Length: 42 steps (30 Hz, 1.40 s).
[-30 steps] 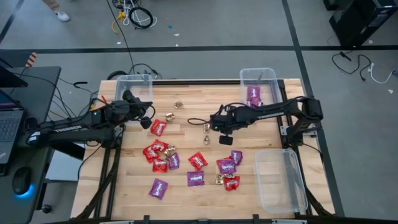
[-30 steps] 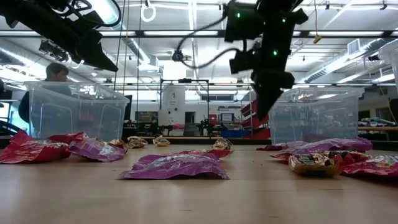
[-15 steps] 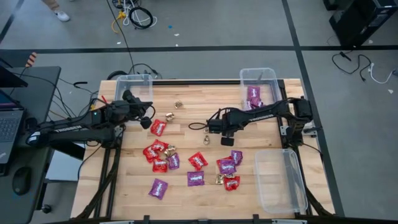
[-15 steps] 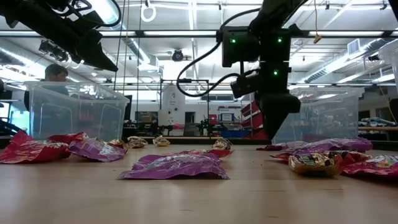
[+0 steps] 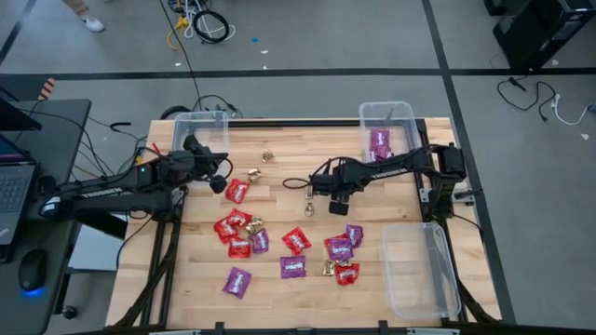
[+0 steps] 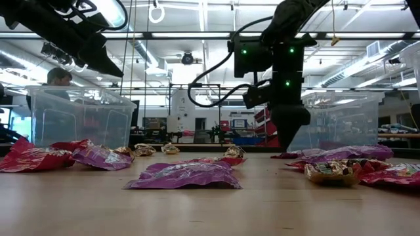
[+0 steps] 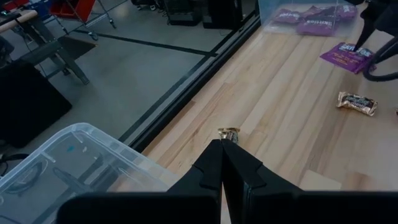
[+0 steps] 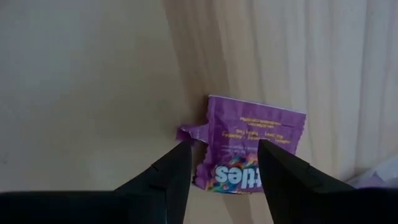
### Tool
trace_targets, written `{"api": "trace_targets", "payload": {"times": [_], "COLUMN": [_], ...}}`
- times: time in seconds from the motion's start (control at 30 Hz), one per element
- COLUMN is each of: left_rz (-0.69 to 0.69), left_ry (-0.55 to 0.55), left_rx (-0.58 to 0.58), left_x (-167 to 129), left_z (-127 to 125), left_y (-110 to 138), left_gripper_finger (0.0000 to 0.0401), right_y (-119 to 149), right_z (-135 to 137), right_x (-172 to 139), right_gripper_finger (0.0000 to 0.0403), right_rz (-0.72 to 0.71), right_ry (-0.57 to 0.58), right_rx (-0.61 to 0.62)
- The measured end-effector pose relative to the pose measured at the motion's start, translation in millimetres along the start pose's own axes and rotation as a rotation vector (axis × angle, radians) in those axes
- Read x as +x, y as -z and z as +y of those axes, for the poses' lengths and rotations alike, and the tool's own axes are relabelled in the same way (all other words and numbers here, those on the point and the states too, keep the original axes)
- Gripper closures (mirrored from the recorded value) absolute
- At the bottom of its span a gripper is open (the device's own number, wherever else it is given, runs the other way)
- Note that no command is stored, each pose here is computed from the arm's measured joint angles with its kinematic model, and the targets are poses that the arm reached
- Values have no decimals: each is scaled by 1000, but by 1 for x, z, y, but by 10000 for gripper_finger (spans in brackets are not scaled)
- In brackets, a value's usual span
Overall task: Sort candy
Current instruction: Put the purple candy into the top right transparent bin
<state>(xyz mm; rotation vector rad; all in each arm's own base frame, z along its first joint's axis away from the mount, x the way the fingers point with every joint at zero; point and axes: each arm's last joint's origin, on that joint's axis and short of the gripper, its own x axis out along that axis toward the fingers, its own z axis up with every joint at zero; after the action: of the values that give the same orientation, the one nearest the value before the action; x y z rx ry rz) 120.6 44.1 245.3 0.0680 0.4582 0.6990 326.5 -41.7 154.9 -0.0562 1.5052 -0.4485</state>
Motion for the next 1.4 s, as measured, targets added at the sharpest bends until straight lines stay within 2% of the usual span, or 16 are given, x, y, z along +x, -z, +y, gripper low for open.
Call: {"api": "trace_targets", "payload": {"times": [0.3,0.57,0.73,1.0,1.4], "left_rz": [6,7,7,8,8], "left_ry": [0,0,0,0,0], "left_rx": [5,6,7,7,6], "left_x": [0,0,0,0,0], "left_z": [0,0,0,0,0], "left_y": [1,1,1,1,1], "left_gripper_finger": [392,392,392,392,392], "right_y": [-3,-4,-4,-5,-4], "right_z": [4,2,-1,-6,-7], "right_x": [17,18,20,22,19], "right_gripper_finger": [238,251,283,390,402], "right_rz": [40,41,45,51,50], "right_ry": [-28,-35,-40,-40,-49], "right_rx": [-27,-32,-24,-8,14]}}
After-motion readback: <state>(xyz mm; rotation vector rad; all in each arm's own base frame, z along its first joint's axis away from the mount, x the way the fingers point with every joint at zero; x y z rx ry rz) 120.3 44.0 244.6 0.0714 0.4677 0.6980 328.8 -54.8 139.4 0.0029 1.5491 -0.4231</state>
